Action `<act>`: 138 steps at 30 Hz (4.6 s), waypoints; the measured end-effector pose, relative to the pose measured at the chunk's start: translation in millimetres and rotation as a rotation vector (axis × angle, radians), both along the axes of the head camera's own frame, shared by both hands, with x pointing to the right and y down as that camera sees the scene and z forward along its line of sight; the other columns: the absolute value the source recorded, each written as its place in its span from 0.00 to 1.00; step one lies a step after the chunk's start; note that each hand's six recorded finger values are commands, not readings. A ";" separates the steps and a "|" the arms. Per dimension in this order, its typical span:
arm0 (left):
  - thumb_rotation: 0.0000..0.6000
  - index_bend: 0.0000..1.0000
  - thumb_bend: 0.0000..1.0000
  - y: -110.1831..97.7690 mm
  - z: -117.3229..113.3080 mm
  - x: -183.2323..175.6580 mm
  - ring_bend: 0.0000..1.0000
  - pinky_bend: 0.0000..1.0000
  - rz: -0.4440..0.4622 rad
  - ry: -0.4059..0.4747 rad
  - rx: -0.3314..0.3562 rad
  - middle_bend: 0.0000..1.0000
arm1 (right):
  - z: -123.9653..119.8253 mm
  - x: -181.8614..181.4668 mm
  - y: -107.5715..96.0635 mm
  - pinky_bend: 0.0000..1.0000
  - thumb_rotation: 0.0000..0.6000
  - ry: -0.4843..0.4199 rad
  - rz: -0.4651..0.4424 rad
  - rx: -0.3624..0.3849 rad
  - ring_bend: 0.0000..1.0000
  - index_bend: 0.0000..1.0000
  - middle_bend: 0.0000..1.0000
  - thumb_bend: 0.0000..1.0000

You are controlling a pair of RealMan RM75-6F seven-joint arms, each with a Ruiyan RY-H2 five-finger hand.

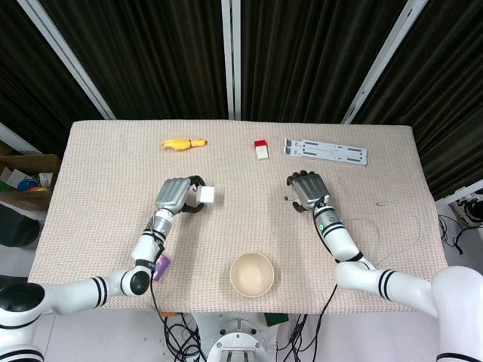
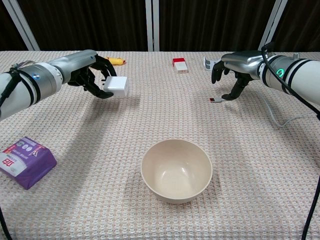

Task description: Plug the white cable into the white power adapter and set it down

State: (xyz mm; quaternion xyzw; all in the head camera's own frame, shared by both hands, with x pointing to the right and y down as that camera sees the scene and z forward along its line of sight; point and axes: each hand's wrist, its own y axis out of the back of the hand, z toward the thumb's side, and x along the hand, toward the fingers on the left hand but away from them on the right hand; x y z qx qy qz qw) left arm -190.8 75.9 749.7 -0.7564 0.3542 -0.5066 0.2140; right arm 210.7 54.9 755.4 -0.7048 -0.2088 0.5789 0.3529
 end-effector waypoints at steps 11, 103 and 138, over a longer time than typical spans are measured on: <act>1.00 0.55 0.24 2.1 6.5 -1.1 0.75 0.96 0.002 -0.007 -0.017 0.49 | 17.2 -6.8 -1.6 0.30 1.00 0.065 -0.028 0.019 0.17 0.48 0.27 0.33; 1.00 0.55 0.24 -26.5 -35.7 17.3 0.75 0.96 0.016 0.037 -0.007 0.48 | -52.8 -77.5 -23.3 0.49 1.00 -0.069 -0.128 0.104 0.47 0.67 0.64 1.00; 1.00 0.55 0.23 -33.7 -46.9 57.6 0.75 0.96 0.055 -0.010 0.039 0.48 | -49.6 -141.3 -32.8 0.49 1.00 -0.092 -0.089 0.038 0.47 0.69 0.63 0.99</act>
